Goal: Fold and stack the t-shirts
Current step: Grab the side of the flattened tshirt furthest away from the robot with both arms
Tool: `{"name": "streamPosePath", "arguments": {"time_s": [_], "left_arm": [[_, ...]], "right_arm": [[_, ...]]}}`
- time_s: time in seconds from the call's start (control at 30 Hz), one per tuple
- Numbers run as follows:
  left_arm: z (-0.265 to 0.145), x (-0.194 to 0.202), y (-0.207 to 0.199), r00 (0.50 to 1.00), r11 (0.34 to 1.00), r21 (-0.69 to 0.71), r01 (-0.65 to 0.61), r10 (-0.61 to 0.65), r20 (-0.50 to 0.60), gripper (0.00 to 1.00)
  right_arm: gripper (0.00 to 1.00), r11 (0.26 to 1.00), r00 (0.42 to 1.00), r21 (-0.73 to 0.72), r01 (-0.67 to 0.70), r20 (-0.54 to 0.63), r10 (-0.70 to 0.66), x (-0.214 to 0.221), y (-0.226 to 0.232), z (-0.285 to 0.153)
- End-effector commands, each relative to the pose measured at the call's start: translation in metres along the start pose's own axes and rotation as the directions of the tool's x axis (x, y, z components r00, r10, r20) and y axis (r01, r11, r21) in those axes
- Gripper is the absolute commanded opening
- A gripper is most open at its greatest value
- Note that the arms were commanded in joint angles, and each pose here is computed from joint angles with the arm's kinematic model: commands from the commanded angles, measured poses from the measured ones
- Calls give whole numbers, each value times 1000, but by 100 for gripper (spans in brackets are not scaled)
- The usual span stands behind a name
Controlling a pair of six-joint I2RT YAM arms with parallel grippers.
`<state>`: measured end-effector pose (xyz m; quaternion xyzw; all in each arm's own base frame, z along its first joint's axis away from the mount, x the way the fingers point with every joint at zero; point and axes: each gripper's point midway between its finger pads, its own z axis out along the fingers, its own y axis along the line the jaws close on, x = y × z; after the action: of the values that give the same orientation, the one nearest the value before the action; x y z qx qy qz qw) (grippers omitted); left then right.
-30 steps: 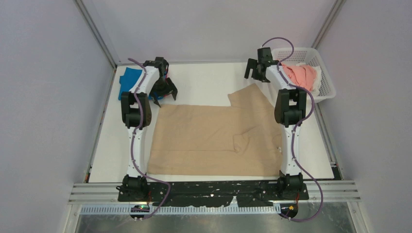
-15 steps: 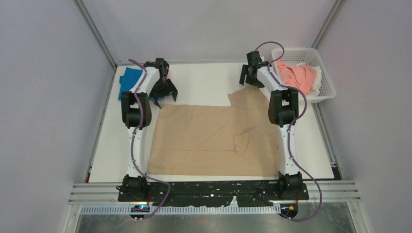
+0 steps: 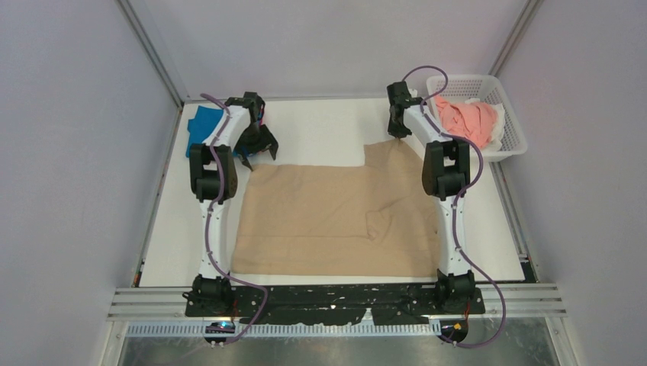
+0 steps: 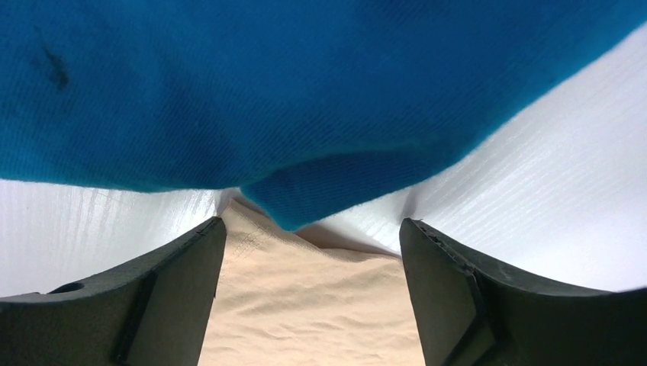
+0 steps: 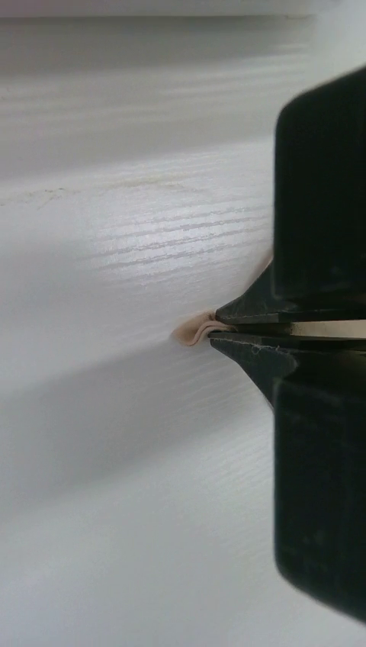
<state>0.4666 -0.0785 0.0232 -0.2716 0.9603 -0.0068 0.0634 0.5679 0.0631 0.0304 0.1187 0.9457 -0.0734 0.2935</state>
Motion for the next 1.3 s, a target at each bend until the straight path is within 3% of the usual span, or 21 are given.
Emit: {"name": "streamPosePath", "arguments": {"time_s": [0.0, 0.3, 0.53, 0.6, 0.73, 0.8, 1.03, 1.27], "left_arm": [[-12, 2, -6, 1000, 1000, 20, 7, -8, 20, 84], [-13, 5, -5, 999, 999, -53, 5, -3, 41, 74], [-13, 9, -6, 999, 998, -53, 30, -28, 38, 56], [-13, 8, -6, 999, 998, -51, 35, -32, 44, 47], [-13, 4, -7, 999, 998, -53, 20, -18, 47, 42], [-14, 0, -7, 998, 999, -51, 17, -14, 54, 36], [-13, -10, -5, 998, 999, -40, 31, -29, 61, 0], [-17, -13, -6, 998, 1000, -29, 2, 0, 69, 0]], "right_arm": [[6, 999, 995, 7, -40, 89, 40, -39, -13, -23], [6, 999, 984, 29, -14, 176, 9, -69, -32, -46], [6, 1000, 983, -1, -10, 182, 10, -68, -30, -46], [6, 1000, 985, -16, -4, 173, 7, -65, -28, -46], [6, 998, 986, -58, 21, 167, -11, -59, -23, -47], [6, 997, 985, -70, 37, 170, -24, -58, -21, -48], [6, 994, 979, -85, 71, 198, -53, -61, -20, -58], [6, 988, 969, -114, 103, 236, -73, -66, -18, -73]]}}
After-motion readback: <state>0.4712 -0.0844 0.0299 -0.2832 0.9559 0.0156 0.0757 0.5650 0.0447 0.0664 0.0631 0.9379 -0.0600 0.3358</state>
